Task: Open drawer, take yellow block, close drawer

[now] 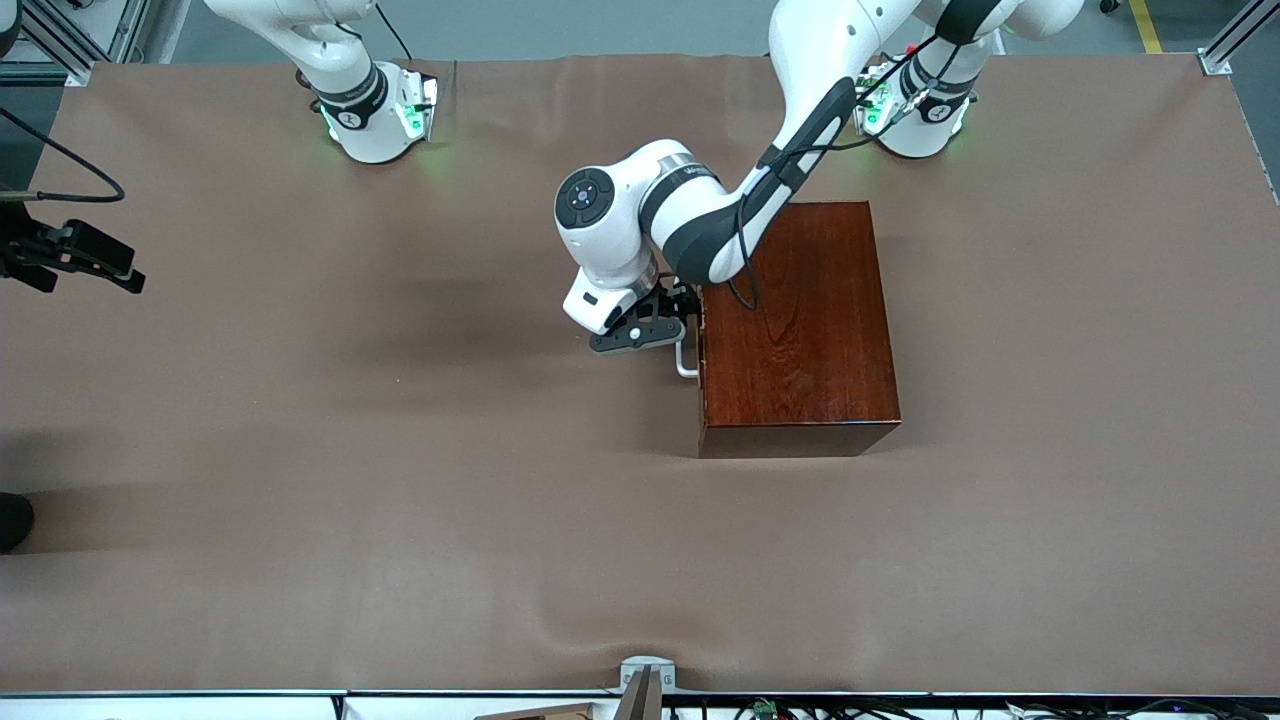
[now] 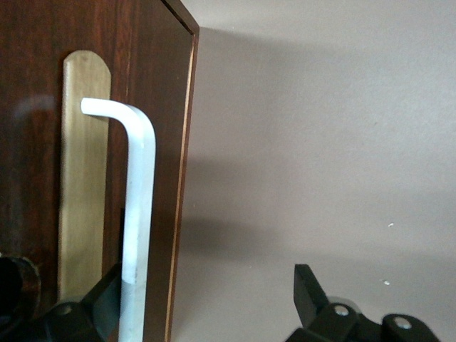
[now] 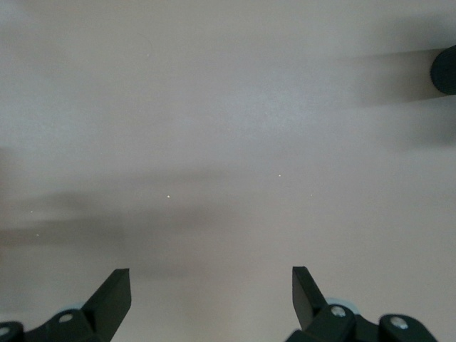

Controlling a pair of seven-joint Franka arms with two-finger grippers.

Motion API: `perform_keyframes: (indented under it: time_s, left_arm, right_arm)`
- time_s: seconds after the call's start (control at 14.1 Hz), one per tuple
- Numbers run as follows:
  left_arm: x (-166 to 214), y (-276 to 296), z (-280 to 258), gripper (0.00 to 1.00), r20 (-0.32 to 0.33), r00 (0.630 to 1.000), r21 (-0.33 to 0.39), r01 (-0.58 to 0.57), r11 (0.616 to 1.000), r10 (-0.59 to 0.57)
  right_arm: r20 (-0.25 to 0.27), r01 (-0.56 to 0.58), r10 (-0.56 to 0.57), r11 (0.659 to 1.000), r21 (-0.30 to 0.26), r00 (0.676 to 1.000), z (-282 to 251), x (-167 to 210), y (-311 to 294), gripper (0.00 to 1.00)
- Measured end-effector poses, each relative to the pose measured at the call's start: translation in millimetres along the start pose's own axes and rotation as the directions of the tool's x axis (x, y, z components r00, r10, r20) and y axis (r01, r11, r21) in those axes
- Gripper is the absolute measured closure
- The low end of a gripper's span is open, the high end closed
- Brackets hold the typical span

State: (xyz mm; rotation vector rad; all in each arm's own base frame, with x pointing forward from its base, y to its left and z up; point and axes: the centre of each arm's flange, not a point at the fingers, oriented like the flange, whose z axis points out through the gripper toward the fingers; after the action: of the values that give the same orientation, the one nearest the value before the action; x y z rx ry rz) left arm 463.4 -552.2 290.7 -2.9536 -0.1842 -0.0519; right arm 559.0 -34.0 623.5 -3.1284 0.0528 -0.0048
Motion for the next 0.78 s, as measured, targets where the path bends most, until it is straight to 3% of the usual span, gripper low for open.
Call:
perform_keyframes:
  time_s: [0.78]
  left_arm:
    - [0,16,-10,0.00,-0.048,0.996,-0.130,0.063,0.989,-0.070]
  right_arm:
    - [0.000,0.001,-0.001,1.000,0.000,1.000,0,0,0,0.00]
